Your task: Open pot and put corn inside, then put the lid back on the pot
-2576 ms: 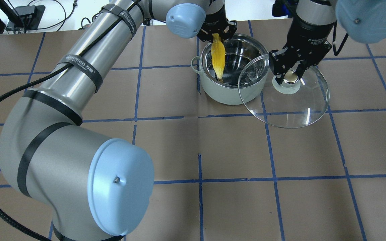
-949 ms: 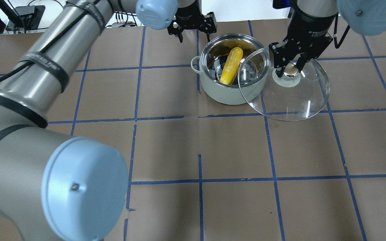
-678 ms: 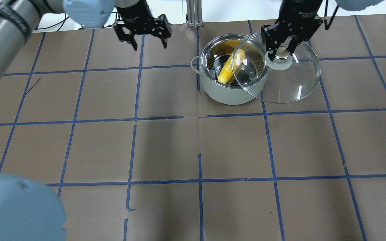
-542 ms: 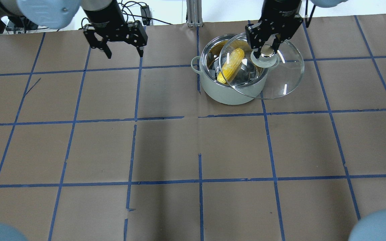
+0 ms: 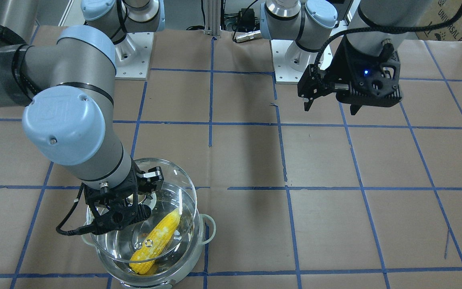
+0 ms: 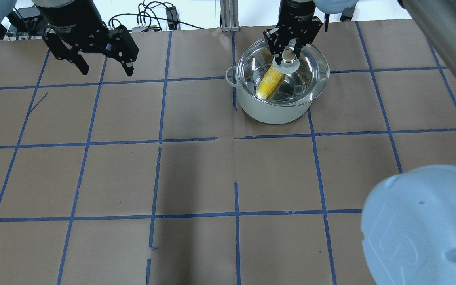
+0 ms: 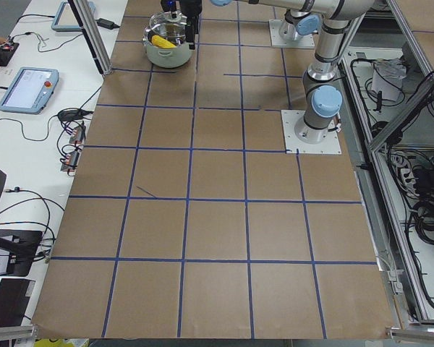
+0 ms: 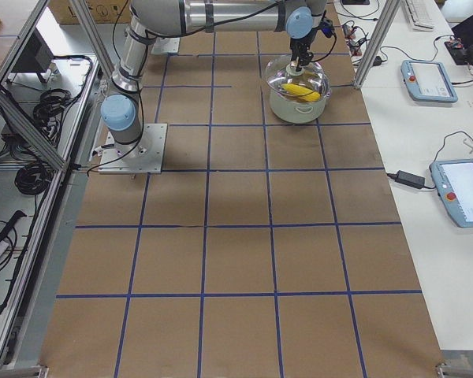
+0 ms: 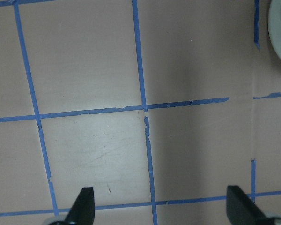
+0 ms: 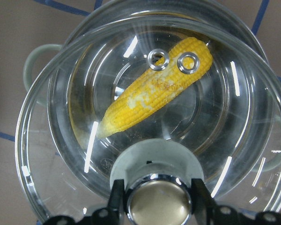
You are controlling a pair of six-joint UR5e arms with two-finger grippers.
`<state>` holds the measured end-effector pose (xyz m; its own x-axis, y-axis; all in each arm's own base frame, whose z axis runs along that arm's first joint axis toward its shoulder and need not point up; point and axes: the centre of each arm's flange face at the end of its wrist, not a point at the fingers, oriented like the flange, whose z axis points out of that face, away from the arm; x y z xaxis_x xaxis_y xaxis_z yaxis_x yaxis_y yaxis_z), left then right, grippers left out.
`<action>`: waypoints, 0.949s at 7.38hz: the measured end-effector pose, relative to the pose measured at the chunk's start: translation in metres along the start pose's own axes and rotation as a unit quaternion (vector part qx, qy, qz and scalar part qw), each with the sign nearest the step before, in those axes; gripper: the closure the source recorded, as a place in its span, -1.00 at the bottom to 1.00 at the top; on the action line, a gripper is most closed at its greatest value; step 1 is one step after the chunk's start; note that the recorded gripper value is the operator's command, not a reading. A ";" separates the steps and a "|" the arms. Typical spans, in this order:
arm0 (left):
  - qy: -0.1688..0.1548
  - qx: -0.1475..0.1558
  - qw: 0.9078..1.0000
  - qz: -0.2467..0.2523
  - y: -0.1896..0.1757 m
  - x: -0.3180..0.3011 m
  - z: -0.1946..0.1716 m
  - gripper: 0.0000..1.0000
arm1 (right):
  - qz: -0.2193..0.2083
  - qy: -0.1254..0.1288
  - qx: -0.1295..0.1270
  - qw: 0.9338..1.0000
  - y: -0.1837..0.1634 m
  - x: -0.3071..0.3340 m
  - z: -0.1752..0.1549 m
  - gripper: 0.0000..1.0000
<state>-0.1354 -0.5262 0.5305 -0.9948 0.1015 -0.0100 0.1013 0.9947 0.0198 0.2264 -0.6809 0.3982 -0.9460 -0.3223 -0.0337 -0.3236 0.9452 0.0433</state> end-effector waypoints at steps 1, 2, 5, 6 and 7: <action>0.002 0.001 1.000 0.006 0.018 -0.008 0.000 -1.00 | 0.000 0.000 -0.001 1.000 -0.009 0.002 0.006 0.41; 0.003 0.012 1.000 0.005 0.032 -0.020 0.006 -1.00 | 0.000 0.000 -0.002 1.000 -0.015 0.003 0.012 0.41; 0.000 0.044 0.999 -0.005 0.032 -0.036 0.021 -1.00 | 0.000 0.001 0.002 1.000 -0.025 0.005 0.025 0.41; 0.002 0.046 0.999 -0.004 0.032 -0.033 0.020 -1.00 | 0.000 0.000 0.002 1.000 -0.026 0.005 0.026 0.41; 0.006 0.048 0.999 0.000 0.032 -0.028 0.018 -1.00 | 0.000 0.000 0.001 1.000 -0.027 0.006 0.029 0.41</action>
<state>-0.1041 -0.4971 0.5133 -0.9948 0.1016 0.0029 0.1010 0.9919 -0.0767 0.2303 -0.7065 0.3678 -0.9460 -0.3224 -0.0334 -0.3236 0.9452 0.0422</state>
